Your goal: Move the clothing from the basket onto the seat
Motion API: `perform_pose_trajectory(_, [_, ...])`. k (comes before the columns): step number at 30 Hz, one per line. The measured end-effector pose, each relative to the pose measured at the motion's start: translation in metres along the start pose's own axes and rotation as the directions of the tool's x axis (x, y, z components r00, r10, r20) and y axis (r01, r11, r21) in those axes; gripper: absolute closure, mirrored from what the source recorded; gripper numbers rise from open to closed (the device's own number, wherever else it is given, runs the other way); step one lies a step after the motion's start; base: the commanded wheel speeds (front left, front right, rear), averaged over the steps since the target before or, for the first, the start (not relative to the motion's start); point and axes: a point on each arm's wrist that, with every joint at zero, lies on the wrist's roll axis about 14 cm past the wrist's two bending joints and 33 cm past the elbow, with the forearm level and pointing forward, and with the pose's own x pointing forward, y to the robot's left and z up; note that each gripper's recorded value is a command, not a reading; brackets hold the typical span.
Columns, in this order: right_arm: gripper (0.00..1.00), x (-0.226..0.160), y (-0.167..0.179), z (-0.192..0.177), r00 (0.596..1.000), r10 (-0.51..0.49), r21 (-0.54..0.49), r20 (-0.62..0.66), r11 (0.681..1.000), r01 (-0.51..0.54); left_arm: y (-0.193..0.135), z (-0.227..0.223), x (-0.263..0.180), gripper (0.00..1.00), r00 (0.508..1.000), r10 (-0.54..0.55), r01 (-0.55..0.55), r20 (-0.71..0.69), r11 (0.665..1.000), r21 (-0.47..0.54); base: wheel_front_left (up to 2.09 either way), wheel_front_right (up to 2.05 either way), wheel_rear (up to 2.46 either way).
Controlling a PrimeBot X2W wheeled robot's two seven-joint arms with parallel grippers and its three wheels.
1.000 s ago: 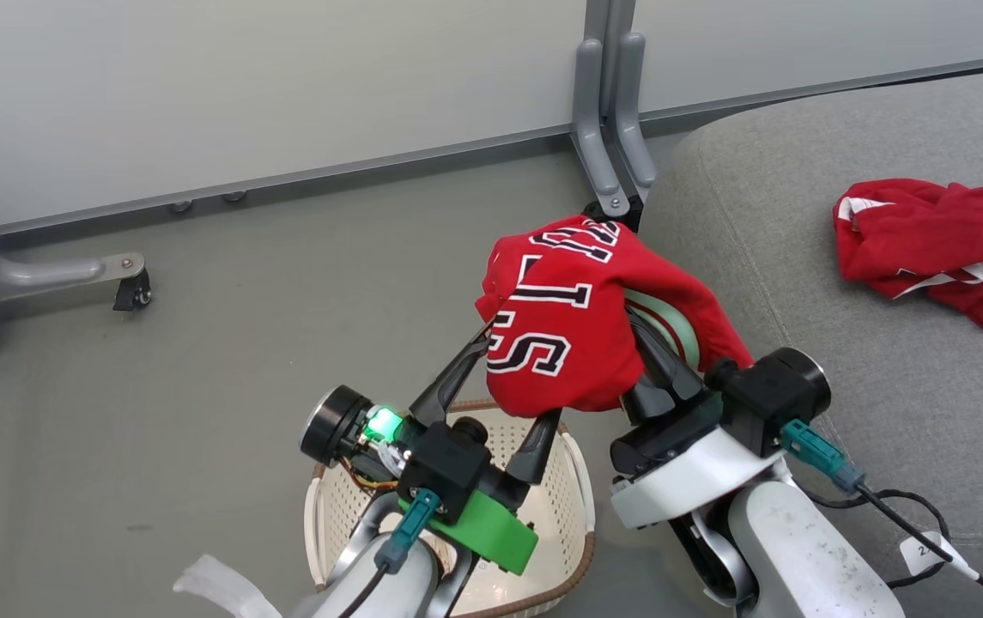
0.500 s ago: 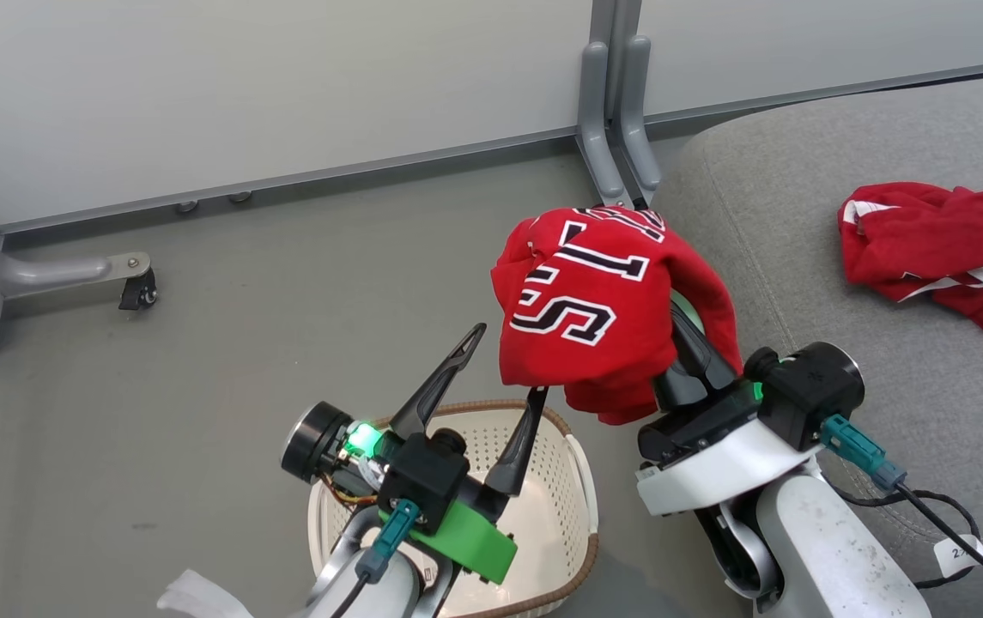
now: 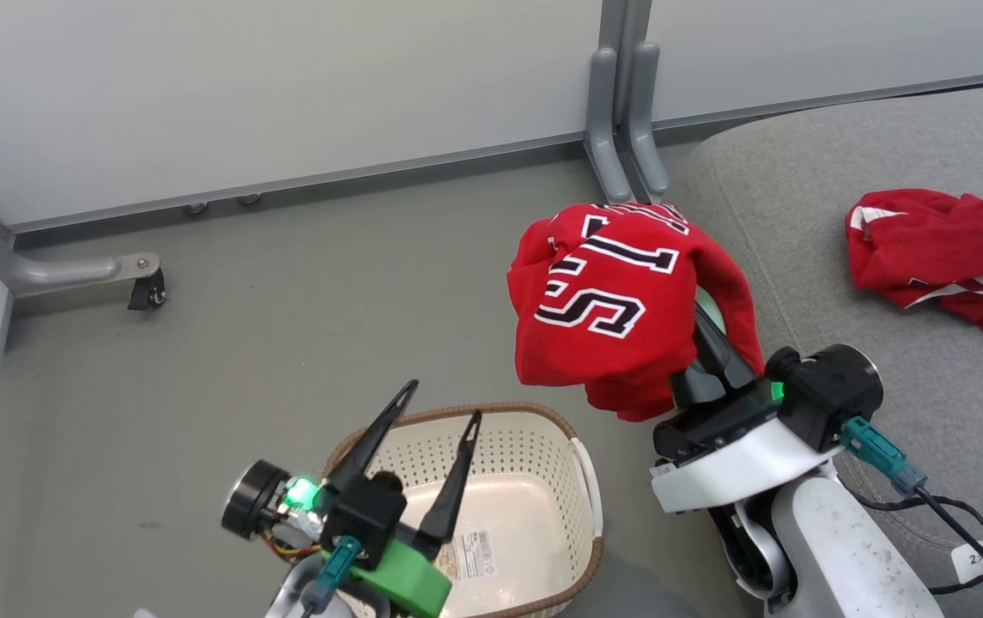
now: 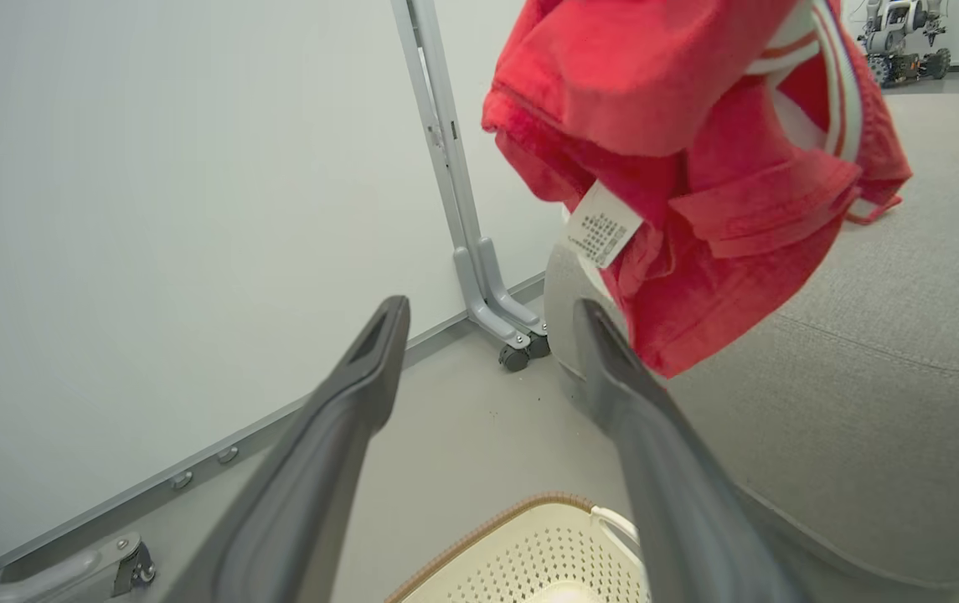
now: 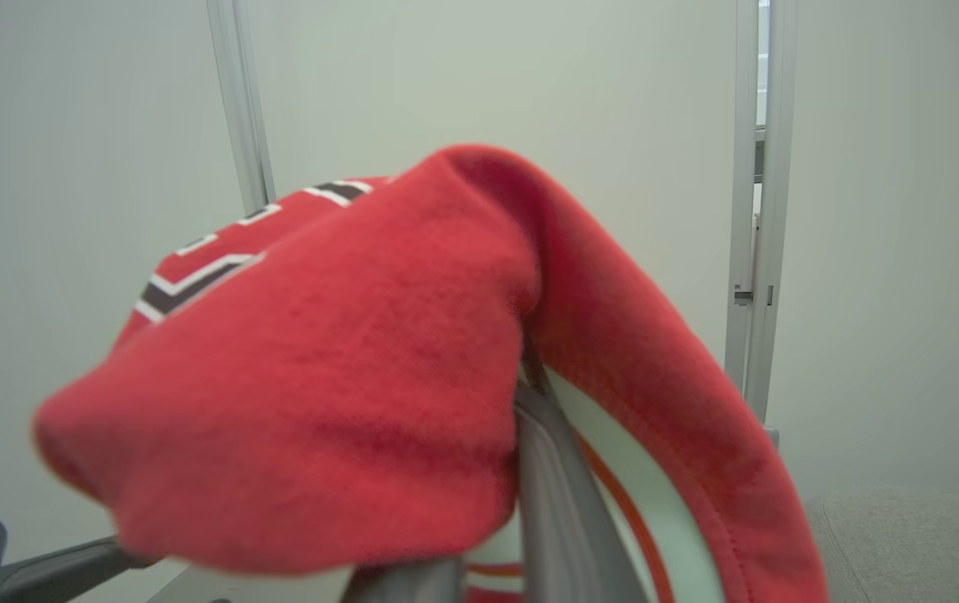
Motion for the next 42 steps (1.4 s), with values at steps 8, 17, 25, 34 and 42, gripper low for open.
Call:
perform_pose_trajectory(8, [1.00,-0.002,-0.002,0.001,1.000,-0.003,-0.001,0.004,1.000,0.003,0.050,-0.031,-0.034,0.00,0.976,0.193,-0.197,-0.101,0.980,-0.031,0.00,0.00,0.00])
perform_pose_trajectory(17, [1.00,-0.007,-0.009,-0.003,0.999,-0.032,0.005,-0.007,0.999,0.032,0.106,-0.048,-0.088,0.00,0.881,0.443,-0.458,-0.164,0.887,-0.060,0.00,0.00,0.00])
perform_pose_trajectory(25, [1.00,-0.011,-0.016,-0.003,0.998,-0.057,0.003,-0.009,0.998,0.057,0.110,-0.056,-0.112,0.00,0.853,0.484,-0.505,-0.196,0.861,-0.070,0.00,0.00,0.00])
perform_pose_trajectory(34, [1.00,-0.017,-0.020,-0.003,0.997,-0.078,0.000,-0.012,0.997,0.078,0.106,-0.059,-0.117,0.00,0.853,0.480,-0.501,-0.205,0.863,-0.067,0.00,0.00,0.00])
perform_pose_trajectory(42, [1.00,-0.018,-0.022,-0.003,0.996,-0.084,-0.001,-0.013,0.996,0.084,0.106,-0.060,-0.115,0.00,0.856,0.473,-0.495,-0.206,0.866,-0.067,0.00,0.00,0.00])
